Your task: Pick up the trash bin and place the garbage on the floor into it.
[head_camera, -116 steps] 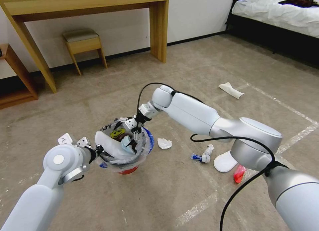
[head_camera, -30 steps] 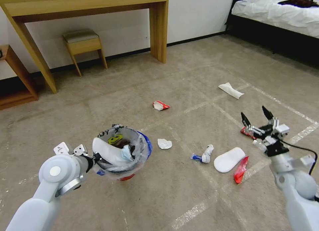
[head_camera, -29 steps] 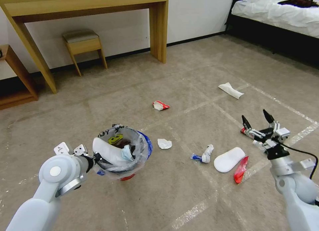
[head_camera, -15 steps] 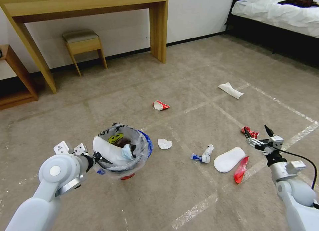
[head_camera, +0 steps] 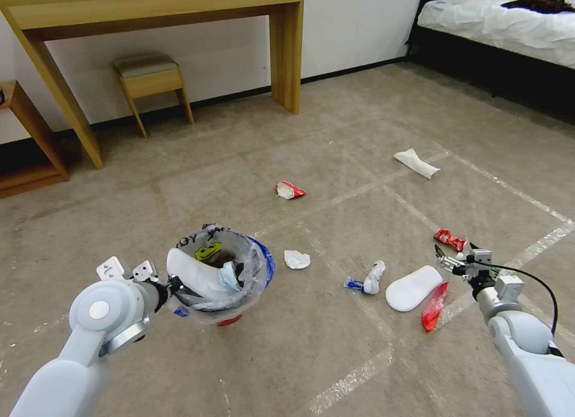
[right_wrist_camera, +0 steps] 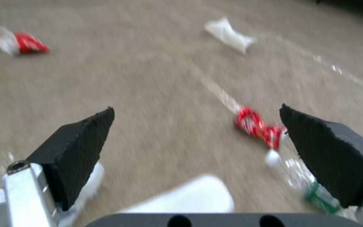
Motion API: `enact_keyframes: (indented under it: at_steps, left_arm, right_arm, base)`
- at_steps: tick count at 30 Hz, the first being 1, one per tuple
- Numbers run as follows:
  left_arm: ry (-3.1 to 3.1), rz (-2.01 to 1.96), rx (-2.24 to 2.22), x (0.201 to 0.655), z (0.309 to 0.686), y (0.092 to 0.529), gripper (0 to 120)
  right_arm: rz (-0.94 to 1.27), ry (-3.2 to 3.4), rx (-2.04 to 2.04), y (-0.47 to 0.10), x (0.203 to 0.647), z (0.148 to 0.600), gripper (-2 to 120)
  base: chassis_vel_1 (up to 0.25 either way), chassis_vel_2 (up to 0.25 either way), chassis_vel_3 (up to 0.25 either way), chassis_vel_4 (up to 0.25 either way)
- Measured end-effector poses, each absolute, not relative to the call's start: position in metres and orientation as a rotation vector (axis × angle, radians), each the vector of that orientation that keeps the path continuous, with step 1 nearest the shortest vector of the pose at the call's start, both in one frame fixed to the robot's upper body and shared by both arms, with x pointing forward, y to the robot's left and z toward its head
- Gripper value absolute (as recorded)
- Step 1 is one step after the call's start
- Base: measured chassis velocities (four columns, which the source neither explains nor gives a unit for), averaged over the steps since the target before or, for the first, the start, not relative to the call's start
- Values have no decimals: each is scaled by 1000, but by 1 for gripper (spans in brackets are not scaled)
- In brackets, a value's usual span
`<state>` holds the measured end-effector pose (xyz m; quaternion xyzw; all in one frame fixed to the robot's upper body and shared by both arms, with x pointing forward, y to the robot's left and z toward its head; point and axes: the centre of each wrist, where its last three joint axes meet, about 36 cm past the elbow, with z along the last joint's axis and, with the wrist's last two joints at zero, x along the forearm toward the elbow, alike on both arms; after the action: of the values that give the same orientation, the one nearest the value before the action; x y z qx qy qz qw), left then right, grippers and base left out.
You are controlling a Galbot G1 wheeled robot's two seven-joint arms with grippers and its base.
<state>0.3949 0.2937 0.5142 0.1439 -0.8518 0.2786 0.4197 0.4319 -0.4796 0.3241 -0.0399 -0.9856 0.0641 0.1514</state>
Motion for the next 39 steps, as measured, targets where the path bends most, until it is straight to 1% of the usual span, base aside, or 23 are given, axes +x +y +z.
enact_keyframes:
  at_steps: [8, 17, 18, 19, 20, 22, 29, 39]
  left_arm:
    - [-2128, 695, 359, 396, 512, 293, 4]
    - [-2119, 686, 360, 398, 507, 290, 4]
    - [-2118, 685, 360, 398, 506, 290, 4]
    - [-2118, 685, 360, 400, 506, 290, 4]
    - [-2118, 685, 360, 400, 506, 290, 4]
    - [-2118, 684, 358, 401, 506, 289, 4]
    - [-2115, 677, 358, 402, 504, 289, 4]
    - [-2114, 668, 360, 402, 504, 291, 4]
  right_arm:
    - [217, -2708, -147, -491, 440, 326, 100]
    - [169, -2579, -183, -503, 445, 356, 100]
    - [143, -2558, -204, -502, 445, 360, 100]
    - [62, -2520, -245, -500, 447, 369, 100]
    - [62, -2520, -245, -500, 447, 369, 100]
    - [-43, -2469, -283, -497, 449, 376, 100]
    - [-151, -2381, -321, -488, 451, 371, 100]
    - [-174, -2322, -363, -480, 457, 349, 100]
  base:
    - [0, 0, 0, 0]
    - [0, 0, 0, 0]
    - [0, 0, 0, 0]
    - [0, 0, 0, 0]
    - [0, 0, 0, 0]
    - [0, 0, 0, 0]
    - [0, 0, 0, 0]
    - [0, 0, 0, 0]
